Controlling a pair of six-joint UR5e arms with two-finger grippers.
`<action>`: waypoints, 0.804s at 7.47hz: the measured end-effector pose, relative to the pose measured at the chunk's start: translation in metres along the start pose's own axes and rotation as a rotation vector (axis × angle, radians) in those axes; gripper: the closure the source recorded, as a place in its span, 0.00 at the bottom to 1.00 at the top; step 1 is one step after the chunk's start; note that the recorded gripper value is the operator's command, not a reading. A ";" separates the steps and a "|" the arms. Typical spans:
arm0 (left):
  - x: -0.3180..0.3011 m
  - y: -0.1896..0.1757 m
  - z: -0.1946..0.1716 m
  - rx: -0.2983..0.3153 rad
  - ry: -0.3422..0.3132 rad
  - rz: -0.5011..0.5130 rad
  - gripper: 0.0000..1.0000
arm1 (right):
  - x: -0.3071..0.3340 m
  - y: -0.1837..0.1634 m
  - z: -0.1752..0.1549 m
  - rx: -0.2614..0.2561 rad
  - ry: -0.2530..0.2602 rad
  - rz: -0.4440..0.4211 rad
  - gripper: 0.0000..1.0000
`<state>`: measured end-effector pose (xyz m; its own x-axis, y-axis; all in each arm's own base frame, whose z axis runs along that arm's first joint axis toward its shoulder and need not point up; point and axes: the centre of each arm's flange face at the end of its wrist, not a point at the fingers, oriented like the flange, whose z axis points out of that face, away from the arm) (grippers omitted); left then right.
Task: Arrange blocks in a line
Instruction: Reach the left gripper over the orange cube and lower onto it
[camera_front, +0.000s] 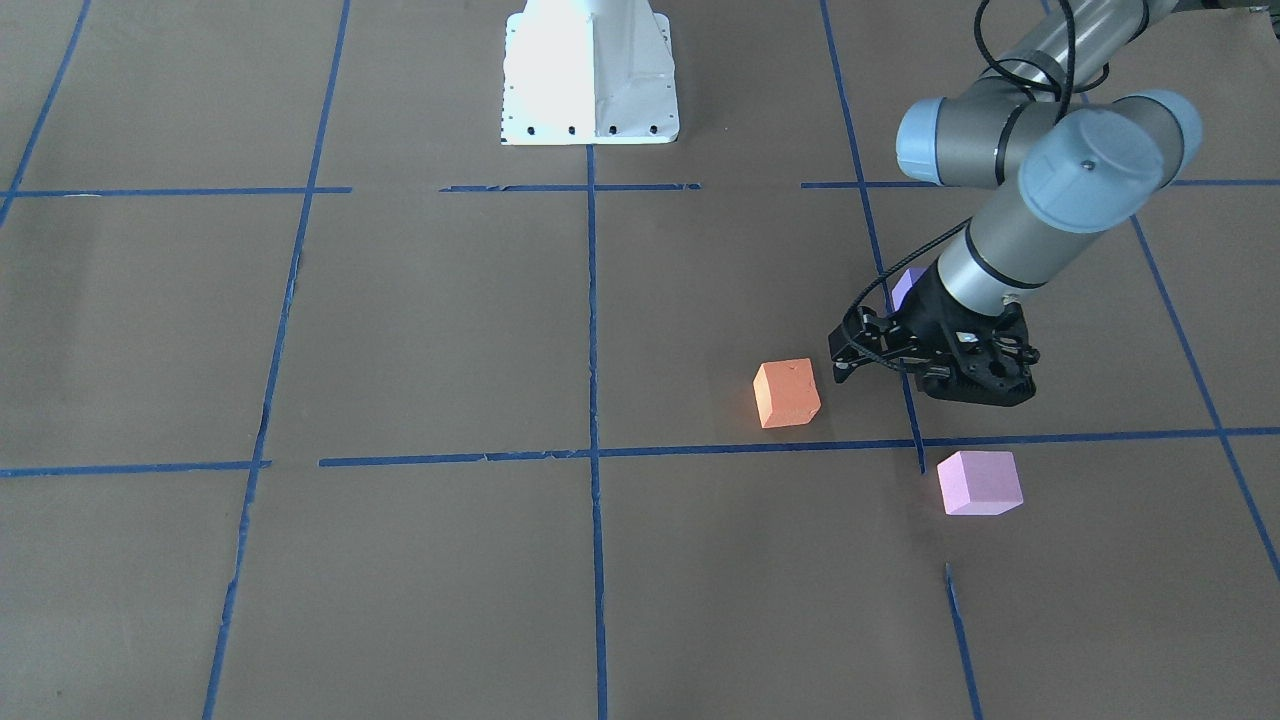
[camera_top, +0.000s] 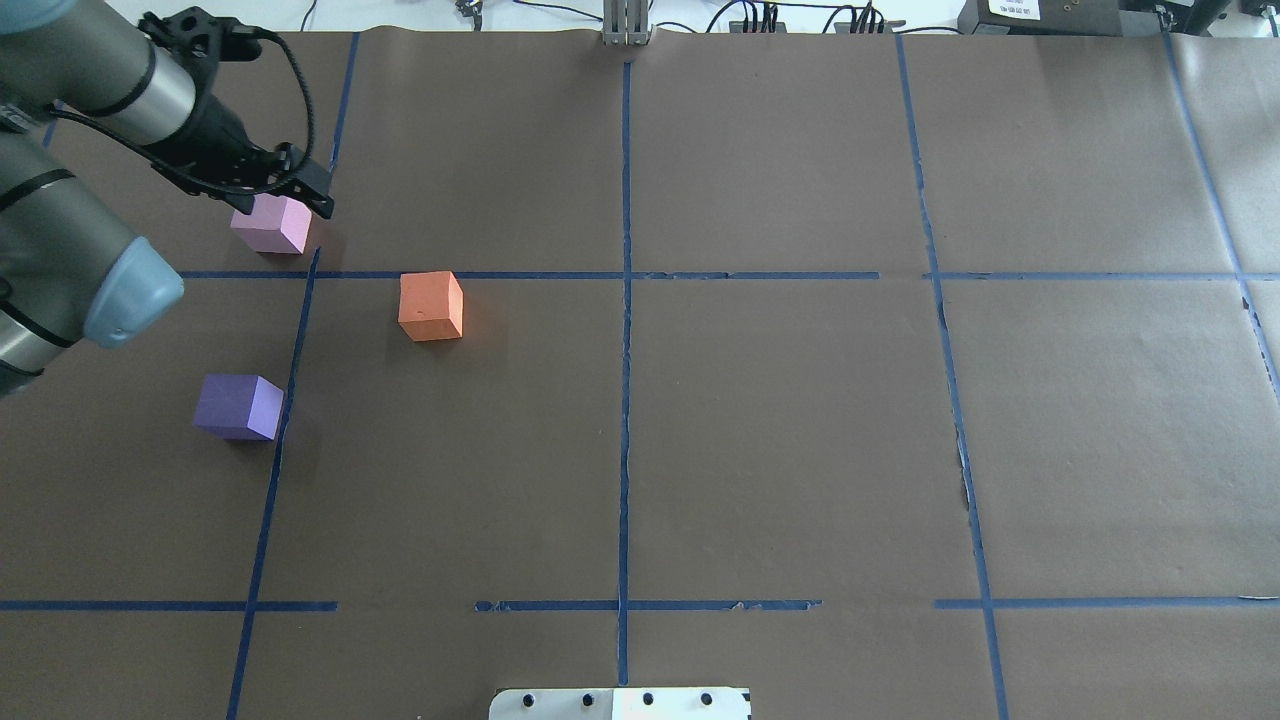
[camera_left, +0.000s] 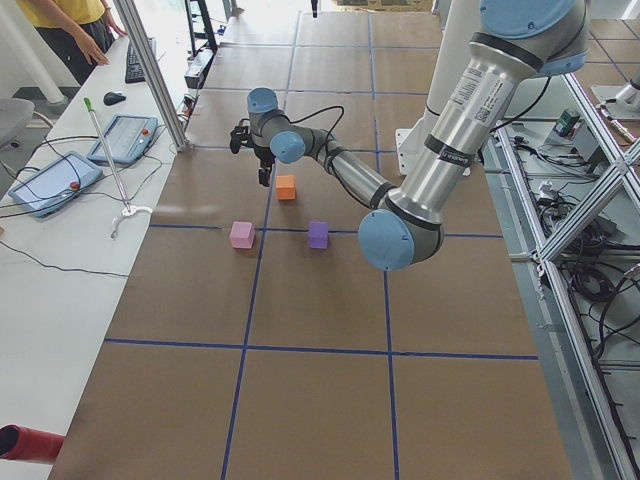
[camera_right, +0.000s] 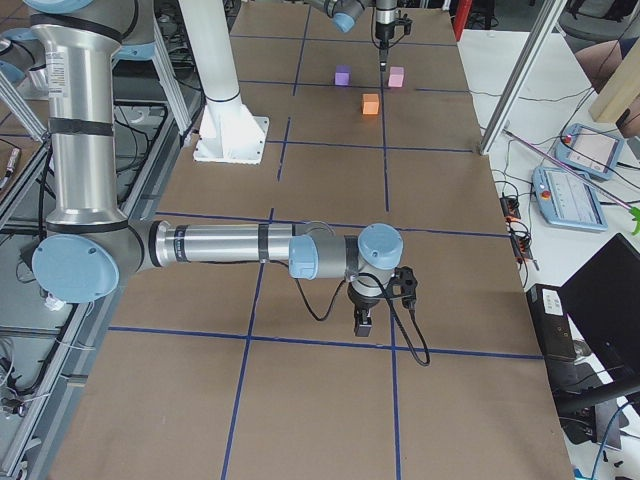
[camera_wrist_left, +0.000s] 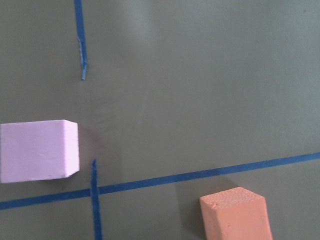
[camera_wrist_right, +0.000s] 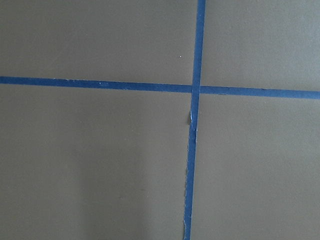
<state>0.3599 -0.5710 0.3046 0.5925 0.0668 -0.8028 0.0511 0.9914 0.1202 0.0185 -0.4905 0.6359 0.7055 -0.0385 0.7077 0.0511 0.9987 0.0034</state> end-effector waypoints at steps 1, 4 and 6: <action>0.020 0.007 0.013 0.018 -0.019 -0.019 0.00 | 0.000 0.000 0.000 0.000 0.000 0.000 0.00; 0.043 0.025 0.052 0.050 -0.085 -0.087 0.00 | 0.000 0.000 0.000 0.000 0.000 0.000 0.00; 0.051 0.039 0.072 0.062 -0.111 -0.128 0.00 | 0.000 0.000 0.000 0.000 0.000 0.000 0.00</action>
<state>0.4503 -0.5369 0.3102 0.6626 -0.0761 -0.7451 0.1797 0.9819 0.0596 0.0185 -0.4905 0.6359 0.7055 -0.0386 0.7077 0.0511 0.9987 0.0035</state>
